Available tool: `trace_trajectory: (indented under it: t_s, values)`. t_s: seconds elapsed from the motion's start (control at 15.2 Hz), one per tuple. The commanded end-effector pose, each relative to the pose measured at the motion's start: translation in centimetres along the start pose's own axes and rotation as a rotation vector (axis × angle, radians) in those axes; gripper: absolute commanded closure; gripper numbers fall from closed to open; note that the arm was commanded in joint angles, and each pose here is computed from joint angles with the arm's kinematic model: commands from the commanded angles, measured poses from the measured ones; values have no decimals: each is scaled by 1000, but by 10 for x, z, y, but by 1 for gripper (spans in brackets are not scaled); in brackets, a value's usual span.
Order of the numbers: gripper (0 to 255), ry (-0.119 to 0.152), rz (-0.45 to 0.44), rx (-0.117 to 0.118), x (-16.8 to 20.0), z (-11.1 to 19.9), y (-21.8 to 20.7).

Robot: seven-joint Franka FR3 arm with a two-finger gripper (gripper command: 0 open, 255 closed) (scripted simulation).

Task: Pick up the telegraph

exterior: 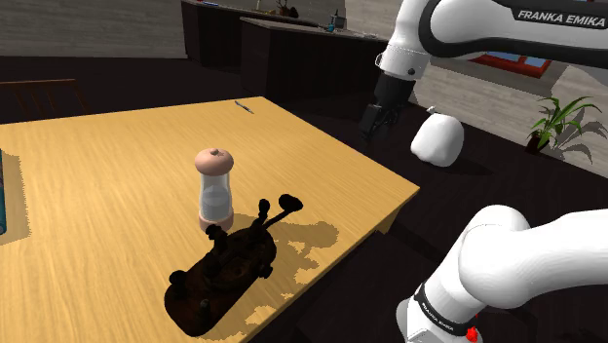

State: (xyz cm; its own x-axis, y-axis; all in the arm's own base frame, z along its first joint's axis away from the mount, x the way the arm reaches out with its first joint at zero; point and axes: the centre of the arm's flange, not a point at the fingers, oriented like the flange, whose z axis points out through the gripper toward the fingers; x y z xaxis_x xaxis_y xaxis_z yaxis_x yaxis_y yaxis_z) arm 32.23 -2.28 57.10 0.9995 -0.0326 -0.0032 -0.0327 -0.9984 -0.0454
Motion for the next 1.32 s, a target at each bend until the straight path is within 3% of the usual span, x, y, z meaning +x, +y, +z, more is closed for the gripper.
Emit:
trace_trajectory:
  t_s: [0.0,1.25]
  values:
    - [0,0,0,0,0,0,0]
    - [0,110,-46,-6,23,60,-241]
